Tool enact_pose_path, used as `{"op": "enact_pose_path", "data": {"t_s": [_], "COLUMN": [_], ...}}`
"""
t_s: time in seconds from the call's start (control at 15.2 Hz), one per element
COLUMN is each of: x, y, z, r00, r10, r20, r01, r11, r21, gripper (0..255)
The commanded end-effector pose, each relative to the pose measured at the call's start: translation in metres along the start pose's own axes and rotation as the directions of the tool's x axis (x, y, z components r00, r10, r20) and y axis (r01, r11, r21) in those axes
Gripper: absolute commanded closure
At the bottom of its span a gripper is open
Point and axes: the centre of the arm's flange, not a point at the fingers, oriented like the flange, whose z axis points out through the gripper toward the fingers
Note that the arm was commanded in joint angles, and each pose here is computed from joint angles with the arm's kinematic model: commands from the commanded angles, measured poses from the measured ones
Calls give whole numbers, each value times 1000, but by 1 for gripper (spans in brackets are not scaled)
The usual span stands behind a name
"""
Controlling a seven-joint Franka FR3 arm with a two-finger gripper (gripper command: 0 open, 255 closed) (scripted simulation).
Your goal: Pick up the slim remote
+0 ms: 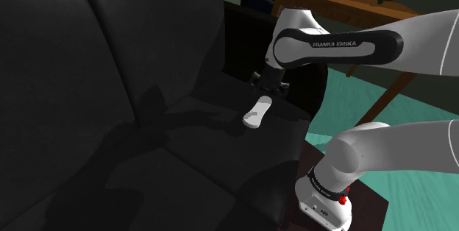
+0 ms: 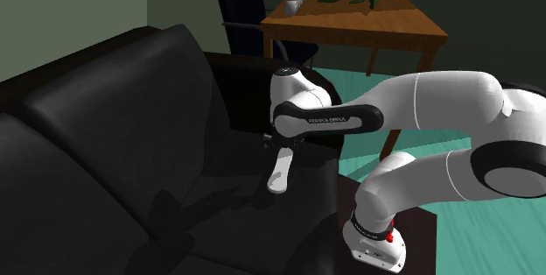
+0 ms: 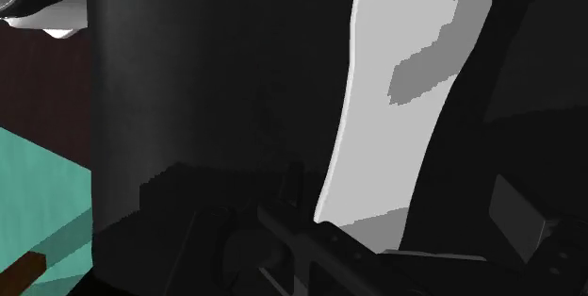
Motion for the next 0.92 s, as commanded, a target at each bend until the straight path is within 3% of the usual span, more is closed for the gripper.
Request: {"op": "enact_pose_path", "data": {"t_s": [0.0, 0.53, 0.59, 0.86], "x": [0, 1, 1, 1], "y": [0, 0, 0, -1], "z": [14, 48, 48, 49], "r00": [998, 998, 998, 998], "r10": [70, 70, 70, 70], "r20": [2, 2, 2, 2], "r01": [-70, -70, -70, -70], "r11": [998, 998, 998, 998], "r21": [-5, -5, -5, -5], "gripper": [0, 0, 255, 255]}}
